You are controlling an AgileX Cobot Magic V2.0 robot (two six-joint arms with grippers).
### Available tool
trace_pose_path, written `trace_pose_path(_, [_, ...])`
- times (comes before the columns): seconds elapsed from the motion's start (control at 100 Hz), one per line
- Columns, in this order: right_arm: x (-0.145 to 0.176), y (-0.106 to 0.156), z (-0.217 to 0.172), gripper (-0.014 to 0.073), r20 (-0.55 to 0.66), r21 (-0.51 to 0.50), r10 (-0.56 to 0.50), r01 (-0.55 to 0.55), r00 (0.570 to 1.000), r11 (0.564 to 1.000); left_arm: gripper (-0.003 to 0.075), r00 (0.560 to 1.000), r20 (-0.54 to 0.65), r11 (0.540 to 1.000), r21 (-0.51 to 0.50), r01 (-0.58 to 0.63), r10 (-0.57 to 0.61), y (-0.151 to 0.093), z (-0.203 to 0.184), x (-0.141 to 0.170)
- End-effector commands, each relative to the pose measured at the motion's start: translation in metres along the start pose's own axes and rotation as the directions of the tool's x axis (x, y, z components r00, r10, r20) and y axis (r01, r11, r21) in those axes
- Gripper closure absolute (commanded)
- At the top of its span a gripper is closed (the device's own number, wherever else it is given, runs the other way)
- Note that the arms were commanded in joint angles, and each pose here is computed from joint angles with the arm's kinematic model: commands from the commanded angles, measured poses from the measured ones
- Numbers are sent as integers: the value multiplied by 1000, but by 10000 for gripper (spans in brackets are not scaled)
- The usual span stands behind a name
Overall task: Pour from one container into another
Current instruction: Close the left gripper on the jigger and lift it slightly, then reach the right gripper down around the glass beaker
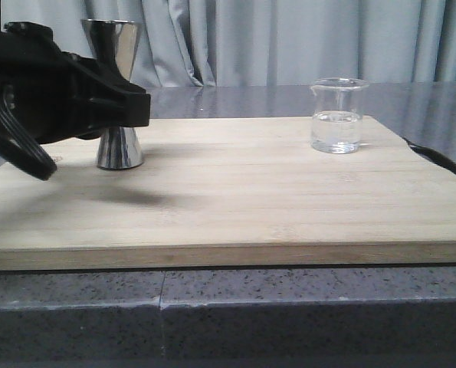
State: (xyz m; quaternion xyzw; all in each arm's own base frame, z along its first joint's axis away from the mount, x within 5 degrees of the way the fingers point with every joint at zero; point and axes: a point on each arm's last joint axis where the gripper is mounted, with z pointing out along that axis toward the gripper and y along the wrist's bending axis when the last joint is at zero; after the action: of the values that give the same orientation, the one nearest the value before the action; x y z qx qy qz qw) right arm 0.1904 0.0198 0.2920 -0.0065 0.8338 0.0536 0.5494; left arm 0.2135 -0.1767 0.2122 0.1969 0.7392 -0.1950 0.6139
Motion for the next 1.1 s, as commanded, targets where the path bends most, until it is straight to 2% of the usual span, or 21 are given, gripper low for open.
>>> trace_pose_path(0.0, [-20,2,-4,668,128,-8,-16,17,992,1000,739,984,178,1000,11,-2,0,-3,-1,-26])
trace_pose_path(0.23, [-23,6,5,668,180,-23,-61,66,982,998,739,951,308,994,89,-57,27,-20,-7,-37])
trace_pose_path(0.46, [-16,27,25,668,170,-101,-200,218,965,971,739,951,308,987,159,-19,-32,-36,-10,-37])
trace_pose_path(0.58, [-12,32,35,667,164,-122,-216,237,963,964,739,949,306,983,184,19,-75,-37,-11,-38])
trace_pose_path(0.69, [-9,36,42,652,161,-137,-225,248,961,959,739,945,319,981,196,7,-70,-38,-13,-41])
trace_pose_path(0.81, [-7,37,46,536,161,-143,-225,249,961,958,739,944,324,980,200,2,-68,-38,-14,-43])
trace_pose_path(1.0, [-9,38,45,162,174,-144,-215,241,961,960,739,955,290,980,199,2,-61,-38,-13,-40])
trace_pose_path(1.09, [-8,39,45,78,168,-151,-195,220,966,964,739,955,289,980,199,2,-61,-38,-13,-40])
